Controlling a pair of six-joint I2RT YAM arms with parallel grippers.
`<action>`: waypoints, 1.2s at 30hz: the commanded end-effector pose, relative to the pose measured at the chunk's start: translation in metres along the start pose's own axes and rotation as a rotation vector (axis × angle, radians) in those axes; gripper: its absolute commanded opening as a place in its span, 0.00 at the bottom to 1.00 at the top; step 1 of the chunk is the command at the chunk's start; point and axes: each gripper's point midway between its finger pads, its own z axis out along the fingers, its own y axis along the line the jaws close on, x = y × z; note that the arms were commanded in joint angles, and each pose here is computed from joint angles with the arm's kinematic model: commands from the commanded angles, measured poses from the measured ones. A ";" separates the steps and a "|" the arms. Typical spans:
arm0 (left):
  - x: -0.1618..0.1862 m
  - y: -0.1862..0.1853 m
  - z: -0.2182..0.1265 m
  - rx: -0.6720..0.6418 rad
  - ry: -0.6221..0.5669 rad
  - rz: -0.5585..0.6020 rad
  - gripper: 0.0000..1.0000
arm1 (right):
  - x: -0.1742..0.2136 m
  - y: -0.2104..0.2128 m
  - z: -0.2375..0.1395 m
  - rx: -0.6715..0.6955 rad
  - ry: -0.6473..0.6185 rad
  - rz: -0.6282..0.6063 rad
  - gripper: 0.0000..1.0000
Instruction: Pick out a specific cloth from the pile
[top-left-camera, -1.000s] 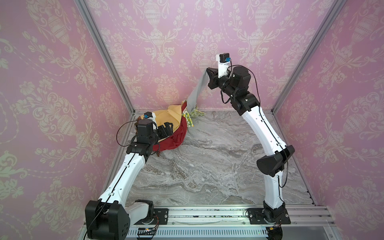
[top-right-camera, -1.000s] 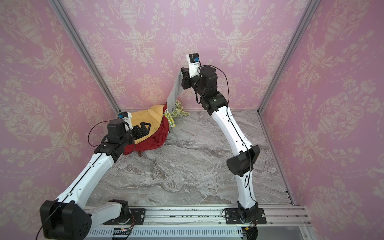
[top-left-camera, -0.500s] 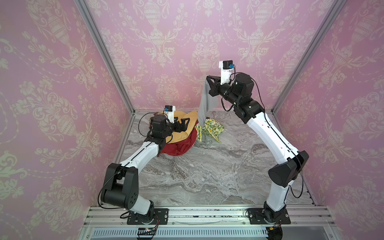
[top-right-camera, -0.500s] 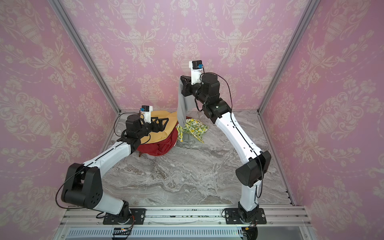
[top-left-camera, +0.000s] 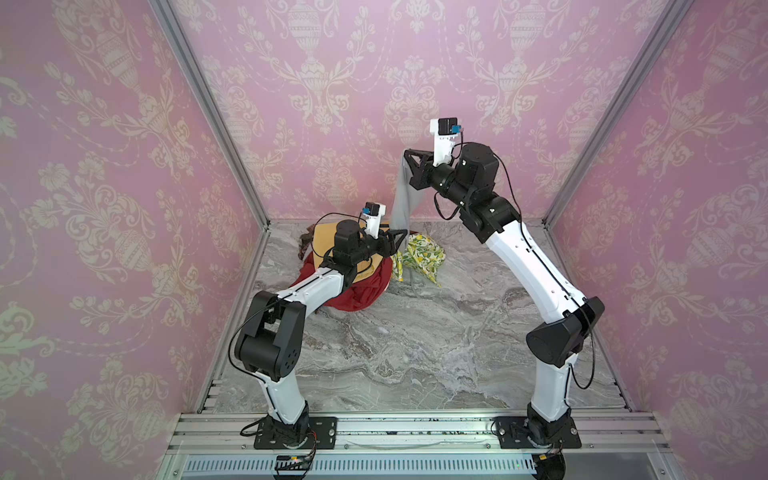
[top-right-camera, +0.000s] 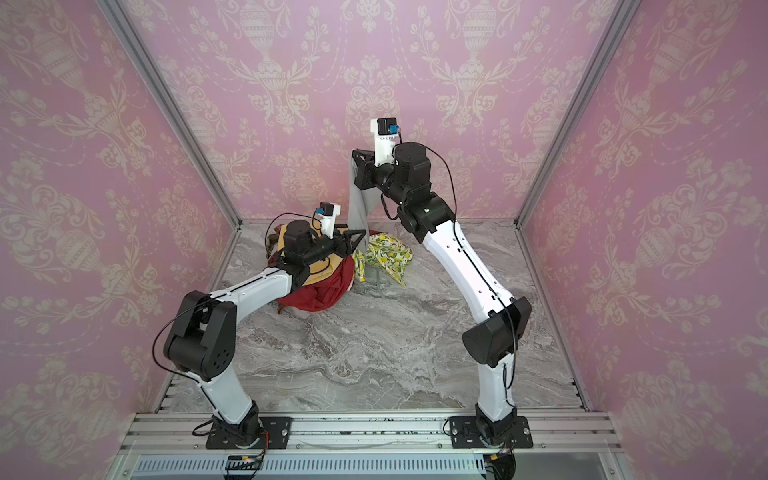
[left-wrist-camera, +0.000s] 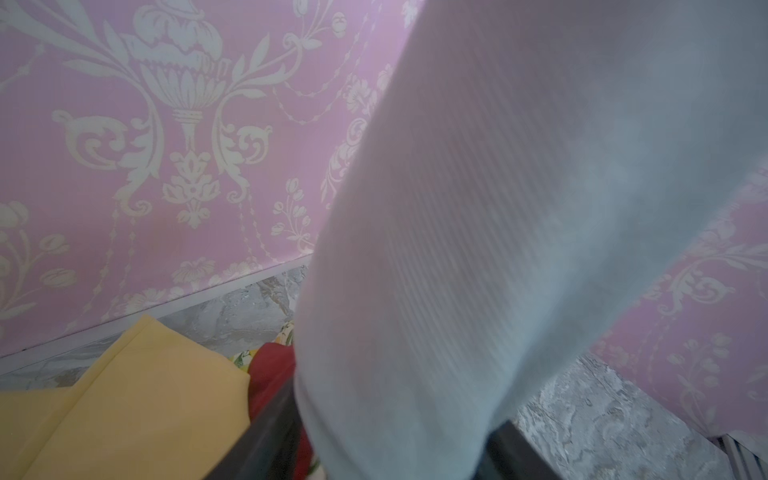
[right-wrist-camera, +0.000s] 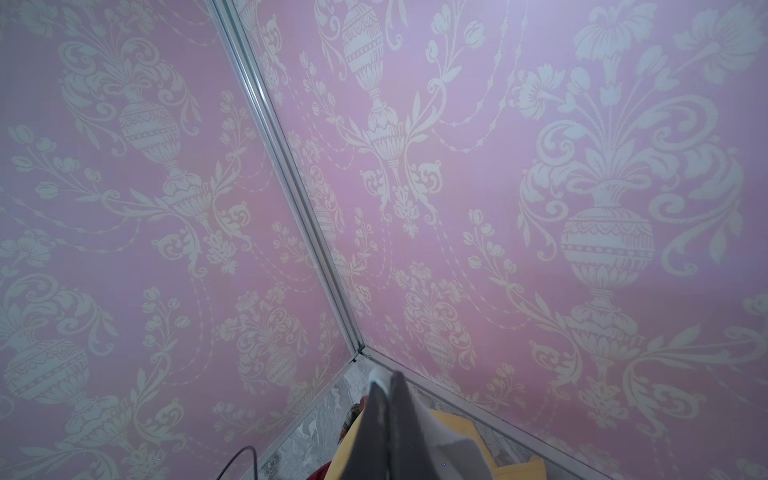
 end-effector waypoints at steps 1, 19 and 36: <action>-0.036 0.008 0.011 -0.025 -0.101 -0.002 0.28 | -0.023 0.009 -0.012 -0.006 -0.074 -0.004 0.00; -0.229 0.007 -0.046 -0.157 -0.220 0.011 0.00 | 0.142 -0.053 -0.042 0.032 0.185 -0.034 0.55; -0.307 -0.064 -0.080 -0.028 -0.256 0.026 0.00 | 0.171 -0.013 -0.004 -0.198 0.133 -0.068 0.72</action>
